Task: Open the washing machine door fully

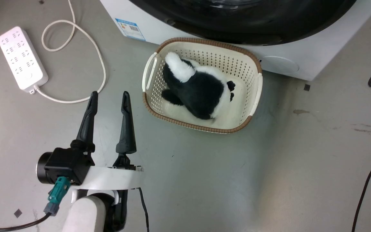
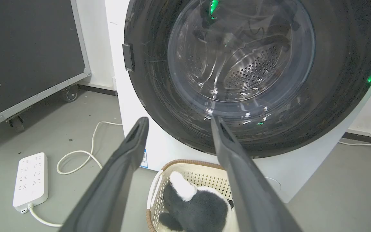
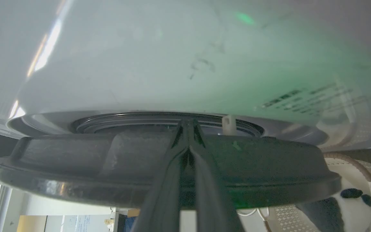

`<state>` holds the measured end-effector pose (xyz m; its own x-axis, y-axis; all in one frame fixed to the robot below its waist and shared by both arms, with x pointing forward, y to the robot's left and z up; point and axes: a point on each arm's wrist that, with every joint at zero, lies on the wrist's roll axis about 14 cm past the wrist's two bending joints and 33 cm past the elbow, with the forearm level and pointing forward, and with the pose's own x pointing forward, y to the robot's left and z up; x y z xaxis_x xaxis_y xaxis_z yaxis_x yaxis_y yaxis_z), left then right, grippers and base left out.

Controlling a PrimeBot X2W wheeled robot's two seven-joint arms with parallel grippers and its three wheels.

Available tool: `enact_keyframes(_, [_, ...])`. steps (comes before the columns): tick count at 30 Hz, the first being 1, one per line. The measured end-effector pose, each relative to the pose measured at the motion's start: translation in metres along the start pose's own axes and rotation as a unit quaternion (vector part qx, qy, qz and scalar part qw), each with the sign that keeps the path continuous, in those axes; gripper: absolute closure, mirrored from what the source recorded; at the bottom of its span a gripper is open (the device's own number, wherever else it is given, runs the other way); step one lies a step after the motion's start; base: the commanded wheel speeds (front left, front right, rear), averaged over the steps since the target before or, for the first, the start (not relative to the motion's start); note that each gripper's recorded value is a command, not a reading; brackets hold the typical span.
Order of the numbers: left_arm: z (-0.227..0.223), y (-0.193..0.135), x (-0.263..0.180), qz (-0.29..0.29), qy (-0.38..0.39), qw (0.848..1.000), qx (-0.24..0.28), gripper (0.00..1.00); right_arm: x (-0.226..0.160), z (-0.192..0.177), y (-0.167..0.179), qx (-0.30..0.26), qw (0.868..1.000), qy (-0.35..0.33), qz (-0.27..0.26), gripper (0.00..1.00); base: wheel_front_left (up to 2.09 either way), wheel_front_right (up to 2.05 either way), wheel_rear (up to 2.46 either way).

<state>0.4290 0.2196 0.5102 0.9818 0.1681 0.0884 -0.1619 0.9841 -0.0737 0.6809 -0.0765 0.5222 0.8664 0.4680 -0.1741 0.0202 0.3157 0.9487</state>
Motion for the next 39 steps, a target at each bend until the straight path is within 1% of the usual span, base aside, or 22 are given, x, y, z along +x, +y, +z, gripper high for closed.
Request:
enact_keyframes(10, [0.002, 0.000, 0.005, 0.004, -0.012, 1.000, -0.004, 0.00, 0.009, -0.015, -0.009, 0.061, 0.996, 0.068, 0.000, 1.00, 0.00, 0.00, 0.00])
enact_keyframes(12, [0.007, 0.001, 0.004, 0.006, -0.019, 1.000, -0.007, 0.00, 0.006, -0.022, -0.007, 0.077, 0.994, 0.082, 0.003, 1.00, 0.00, 0.00, 0.00])
enact_keyframes(14, [0.014, 0.003, 0.002, 0.012, -0.027, 0.999, -0.023, 0.00, 0.002, -0.029, -0.002, 0.086, 0.992, 0.096, 0.007, 1.00, 0.00, 0.00, 0.00])
enact_keyframes(19, [0.031, 0.002, -0.003, 0.007, -0.050, 0.998, -0.026, 0.00, -0.015, -0.052, 0.009, 0.114, 0.985, 0.130, 0.021, 1.00, 0.00, 0.00, 0.00])
enact_keyframes(20, [0.035, 0.002, -0.005, 0.006, -0.055, 0.998, -0.027, 0.00, -0.019, -0.058, 0.011, 0.119, 0.983, 0.137, 0.023, 1.00, 0.00, 0.00, 0.00])
enact_keyframes(21, [0.045, 0.000, -0.010, 0.000, -0.069, 0.997, -0.032, 0.00, -0.031, -0.078, 0.019, 0.130, 0.977, 0.165, 0.031, 1.00, 0.00, 0.00, 0.00])
enact_keyframes(23, [0.052, -0.001, -0.013, -0.002, -0.077, 0.997, -0.032, 0.00, -0.040, -0.091, 0.025, 0.135, 0.973, 0.184, 0.037, 1.00, 0.00, 0.00, 0.00])
enact_keyframes(27, [0.056, -0.001, -0.026, -0.004, -0.079, 0.996, -0.035, 0.00, -0.062, -0.115, 0.020, 0.131, 0.967, 0.215, 0.025, 1.00, 0.00, 0.00, 0.00])
enact_keyframes(30, [0.058, -0.002, -0.036, -0.008, -0.078, 0.996, -0.039, 0.00, -0.081, -0.134, 0.014, 0.131, 0.960, 0.249, 0.013, 1.00, 0.00, 0.00, 0.00])
enact_keyframes(35, [0.063, -0.003, -0.050, -0.015, -0.082, 0.996, -0.042, 0.00, -0.098, -0.157, 0.028, 0.145, 0.948, 0.282, 0.027, 1.00, 0.00, 0.00, 0.00])
enact_keyframes(39, [0.058, -0.002, -0.058, -0.014, -0.073, 0.996, -0.048, 0.00, -0.108, -0.178, 0.037, 0.151, 0.935, 0.319, 0.039, 1.00, 0.00, 0.00, 0.00])
